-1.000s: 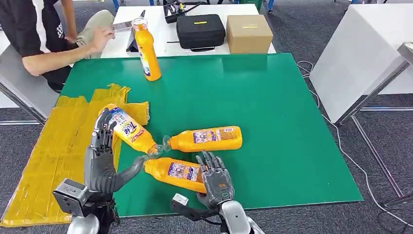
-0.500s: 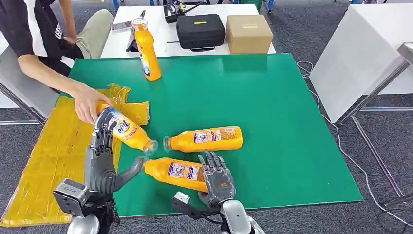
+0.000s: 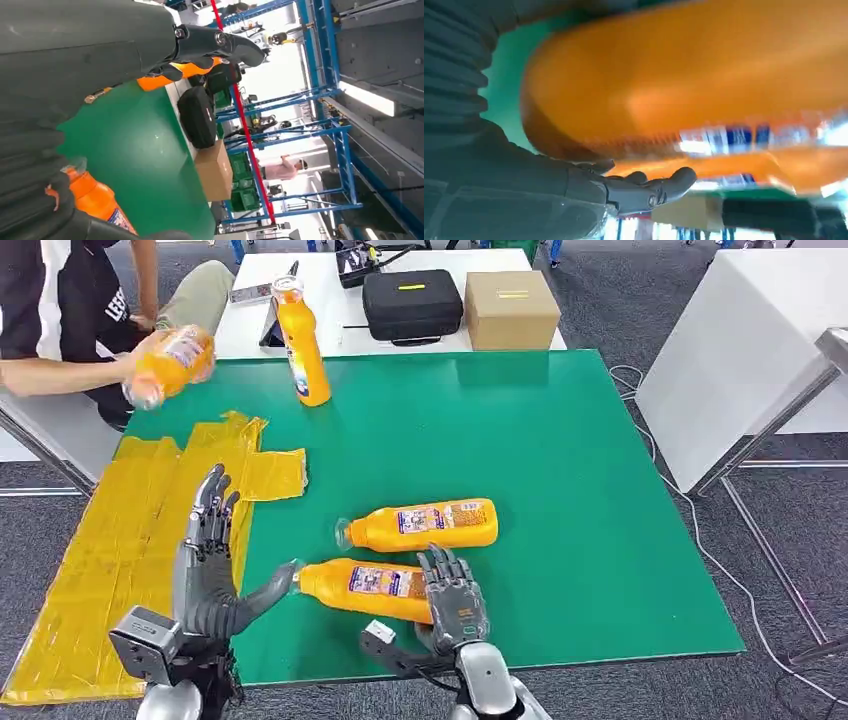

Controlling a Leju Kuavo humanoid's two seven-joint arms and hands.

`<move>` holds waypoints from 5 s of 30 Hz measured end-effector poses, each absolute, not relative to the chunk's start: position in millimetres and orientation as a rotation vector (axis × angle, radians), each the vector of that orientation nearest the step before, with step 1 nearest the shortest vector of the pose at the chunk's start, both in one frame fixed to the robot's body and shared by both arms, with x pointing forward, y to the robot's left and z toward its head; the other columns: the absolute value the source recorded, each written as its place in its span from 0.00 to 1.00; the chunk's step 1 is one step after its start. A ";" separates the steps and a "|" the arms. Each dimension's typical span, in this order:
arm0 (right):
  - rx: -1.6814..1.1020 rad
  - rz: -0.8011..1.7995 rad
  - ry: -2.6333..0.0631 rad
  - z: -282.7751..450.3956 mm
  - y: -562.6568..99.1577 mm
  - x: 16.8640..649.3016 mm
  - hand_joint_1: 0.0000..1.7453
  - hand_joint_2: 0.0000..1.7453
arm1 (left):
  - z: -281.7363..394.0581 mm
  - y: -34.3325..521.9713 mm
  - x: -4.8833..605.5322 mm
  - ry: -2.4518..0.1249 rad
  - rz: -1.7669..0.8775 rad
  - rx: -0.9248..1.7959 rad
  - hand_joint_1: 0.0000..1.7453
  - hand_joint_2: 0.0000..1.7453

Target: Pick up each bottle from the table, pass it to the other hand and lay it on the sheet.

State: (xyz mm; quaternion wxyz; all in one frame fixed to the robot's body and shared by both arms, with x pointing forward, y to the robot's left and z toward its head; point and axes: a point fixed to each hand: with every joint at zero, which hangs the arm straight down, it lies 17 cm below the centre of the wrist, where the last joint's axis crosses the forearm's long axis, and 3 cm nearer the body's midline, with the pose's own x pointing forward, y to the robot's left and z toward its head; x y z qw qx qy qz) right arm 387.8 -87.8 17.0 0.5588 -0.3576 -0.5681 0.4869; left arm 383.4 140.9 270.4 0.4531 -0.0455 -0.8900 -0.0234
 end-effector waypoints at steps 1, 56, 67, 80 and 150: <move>-0.824 1.159 -1.330 14.0 -86.7 387.7 1.00 1.00 | 270.4 140.7 383.5 -2.197 -0.058 -0.115 0.00 1.00; -0.714 0.722 -1.710 91.1 -109.1 394.7 1.00 1.00 | 265.6 151.6 386.5 -2.182 -0.034 -0.091 0.00 1.00; -0.720 0.607 -1.796 118.6 -117.7 395.2 1.00 1.00 | 254.0 151.4 401.6 -2.109 -0.028 -0.116 0.00 1.00; -0.725 0.599 -1.801 121.6 -119.7 396.0 1.00 1.00 | 247.3 154.3 406.0 -2.091 -0.024 -0.110 0.00 1.00; -0.990 0.510 -1.996 221.1 -126.5 444.5 1.00 1.00 | 240.0 65.4 436.6 -1.745 0.157 -0.861 0.00 1.00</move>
